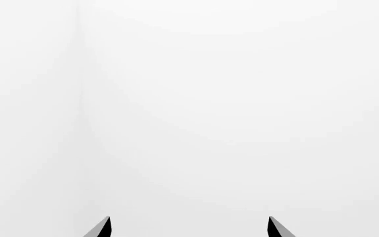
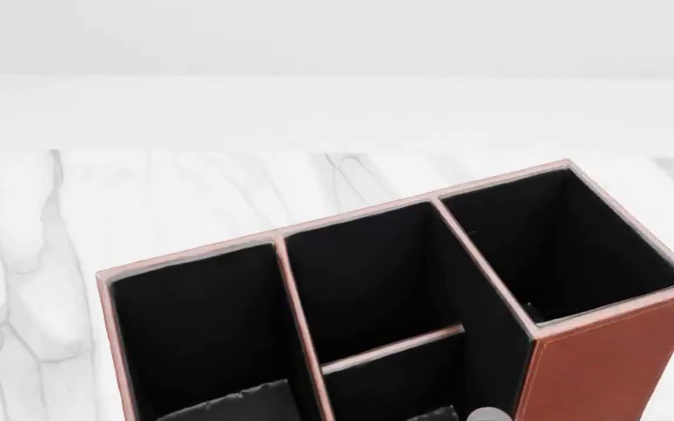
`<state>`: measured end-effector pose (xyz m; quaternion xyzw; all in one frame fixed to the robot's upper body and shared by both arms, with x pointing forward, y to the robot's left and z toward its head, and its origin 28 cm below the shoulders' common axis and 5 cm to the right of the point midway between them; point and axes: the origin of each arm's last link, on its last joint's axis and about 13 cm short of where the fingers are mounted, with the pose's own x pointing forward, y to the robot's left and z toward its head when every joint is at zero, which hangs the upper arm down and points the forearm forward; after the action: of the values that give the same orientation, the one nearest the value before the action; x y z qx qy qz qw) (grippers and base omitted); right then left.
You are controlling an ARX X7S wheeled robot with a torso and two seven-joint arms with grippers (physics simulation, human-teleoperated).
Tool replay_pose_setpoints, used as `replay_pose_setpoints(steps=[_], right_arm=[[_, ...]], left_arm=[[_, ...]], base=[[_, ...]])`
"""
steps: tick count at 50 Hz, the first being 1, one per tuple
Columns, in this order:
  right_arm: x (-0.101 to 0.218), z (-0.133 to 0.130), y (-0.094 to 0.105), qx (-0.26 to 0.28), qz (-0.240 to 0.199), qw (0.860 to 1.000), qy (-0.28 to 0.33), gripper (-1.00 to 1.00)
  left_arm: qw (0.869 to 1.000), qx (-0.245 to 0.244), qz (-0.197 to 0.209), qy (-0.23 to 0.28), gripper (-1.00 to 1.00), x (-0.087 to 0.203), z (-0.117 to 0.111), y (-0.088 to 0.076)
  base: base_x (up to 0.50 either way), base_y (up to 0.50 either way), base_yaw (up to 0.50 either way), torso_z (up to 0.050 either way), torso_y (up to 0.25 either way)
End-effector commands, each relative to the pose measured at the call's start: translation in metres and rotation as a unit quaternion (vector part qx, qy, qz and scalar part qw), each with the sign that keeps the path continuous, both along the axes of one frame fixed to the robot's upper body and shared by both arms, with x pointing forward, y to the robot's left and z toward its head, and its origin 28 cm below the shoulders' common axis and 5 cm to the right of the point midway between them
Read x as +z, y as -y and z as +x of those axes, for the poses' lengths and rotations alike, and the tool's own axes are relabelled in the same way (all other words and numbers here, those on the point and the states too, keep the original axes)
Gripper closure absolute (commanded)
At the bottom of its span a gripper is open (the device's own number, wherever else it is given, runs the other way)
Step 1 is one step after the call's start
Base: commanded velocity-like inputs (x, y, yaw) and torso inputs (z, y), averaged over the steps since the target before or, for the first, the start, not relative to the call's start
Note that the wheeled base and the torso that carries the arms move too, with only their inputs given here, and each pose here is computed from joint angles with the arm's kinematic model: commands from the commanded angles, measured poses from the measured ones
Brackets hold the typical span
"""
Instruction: Pick up the book and place it in the front compartment of the caddy.
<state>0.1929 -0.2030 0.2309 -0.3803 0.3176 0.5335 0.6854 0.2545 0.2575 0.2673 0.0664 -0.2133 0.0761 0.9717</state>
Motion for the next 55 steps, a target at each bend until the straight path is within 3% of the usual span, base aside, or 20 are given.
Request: replay_pose_setpoints(steps=[1,55], right_arm=[[-0.007,0.010,-0.002,-0.001,0.000,1.000,-0.003,-1.00],[-0.053,0.014,-0.007,-0.004,-0.010,0.998,-0.062,-1.00]], left_arm=[[1.000,-0.007,-0.007,-0.001,-1.00,0.000,0.000,-0.001],[1.000,-0.004,-0.010,0.000,-1.00,-0.001,0.000,-0.003]], base=[[0.00,0.00,0.00,0.000,0.000],[0.00,0.00,0.00,0.000,0.000]])
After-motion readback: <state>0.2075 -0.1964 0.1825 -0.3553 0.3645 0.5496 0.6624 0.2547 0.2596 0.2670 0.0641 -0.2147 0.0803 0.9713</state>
